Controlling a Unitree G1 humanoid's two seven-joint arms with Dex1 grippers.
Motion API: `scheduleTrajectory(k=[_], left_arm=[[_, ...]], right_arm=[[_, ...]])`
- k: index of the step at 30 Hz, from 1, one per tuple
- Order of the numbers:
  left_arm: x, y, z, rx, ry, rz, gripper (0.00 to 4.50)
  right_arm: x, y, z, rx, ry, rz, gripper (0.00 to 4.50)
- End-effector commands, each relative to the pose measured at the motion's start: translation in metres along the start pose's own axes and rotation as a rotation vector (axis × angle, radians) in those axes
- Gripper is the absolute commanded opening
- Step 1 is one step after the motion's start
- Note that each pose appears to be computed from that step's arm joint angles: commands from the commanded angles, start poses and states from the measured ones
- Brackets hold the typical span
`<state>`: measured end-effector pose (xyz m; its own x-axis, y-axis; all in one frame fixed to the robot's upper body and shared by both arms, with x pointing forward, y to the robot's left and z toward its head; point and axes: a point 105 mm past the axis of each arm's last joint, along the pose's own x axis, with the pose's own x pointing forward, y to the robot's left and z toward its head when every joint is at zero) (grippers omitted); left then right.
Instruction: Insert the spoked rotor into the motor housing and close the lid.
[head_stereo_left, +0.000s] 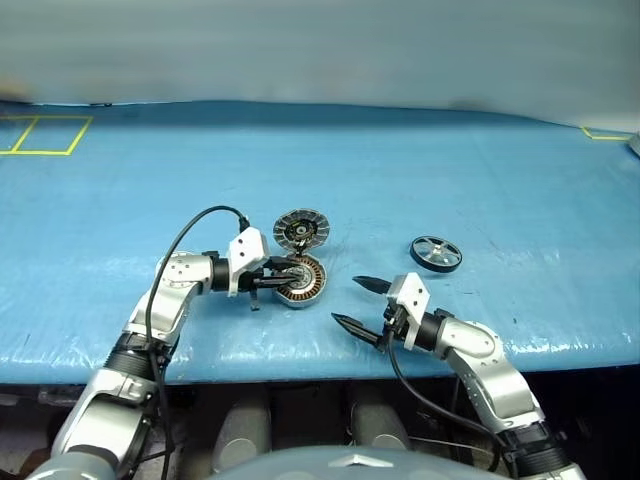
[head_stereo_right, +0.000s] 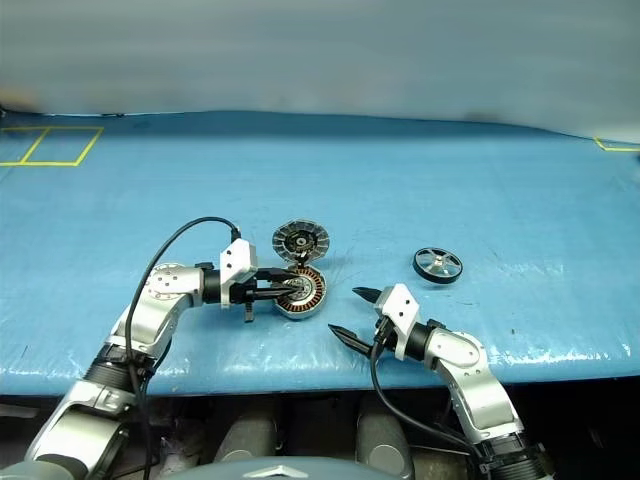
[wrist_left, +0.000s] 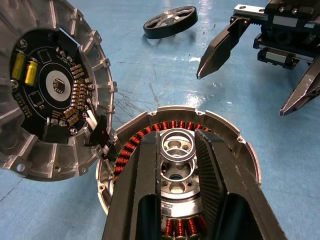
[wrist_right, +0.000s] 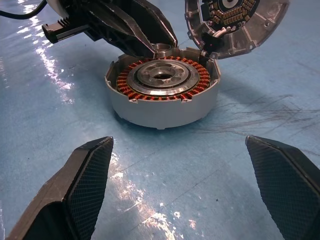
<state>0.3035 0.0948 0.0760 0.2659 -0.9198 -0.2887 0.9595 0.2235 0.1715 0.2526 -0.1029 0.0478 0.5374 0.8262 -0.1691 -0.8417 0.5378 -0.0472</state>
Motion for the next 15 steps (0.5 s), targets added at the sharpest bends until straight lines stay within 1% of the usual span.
scheduleTrajectory(k=[1, 15], left_arm=[[0.0009, 0.0026, 0.0056, 0.052, 0.011, -0.010, 0.63], [-0.0022, 0.0088, -0.0038, 0.067, 0.063, 0.024, 0.63]], right_arm=[[0.0004, -0.0007, 0.0086, -0.052, -0.029, 0.001, 4.50], [-0.0002, -0.0032, 0.0054, -0.068, -0.021, -0.006, 4.50]])
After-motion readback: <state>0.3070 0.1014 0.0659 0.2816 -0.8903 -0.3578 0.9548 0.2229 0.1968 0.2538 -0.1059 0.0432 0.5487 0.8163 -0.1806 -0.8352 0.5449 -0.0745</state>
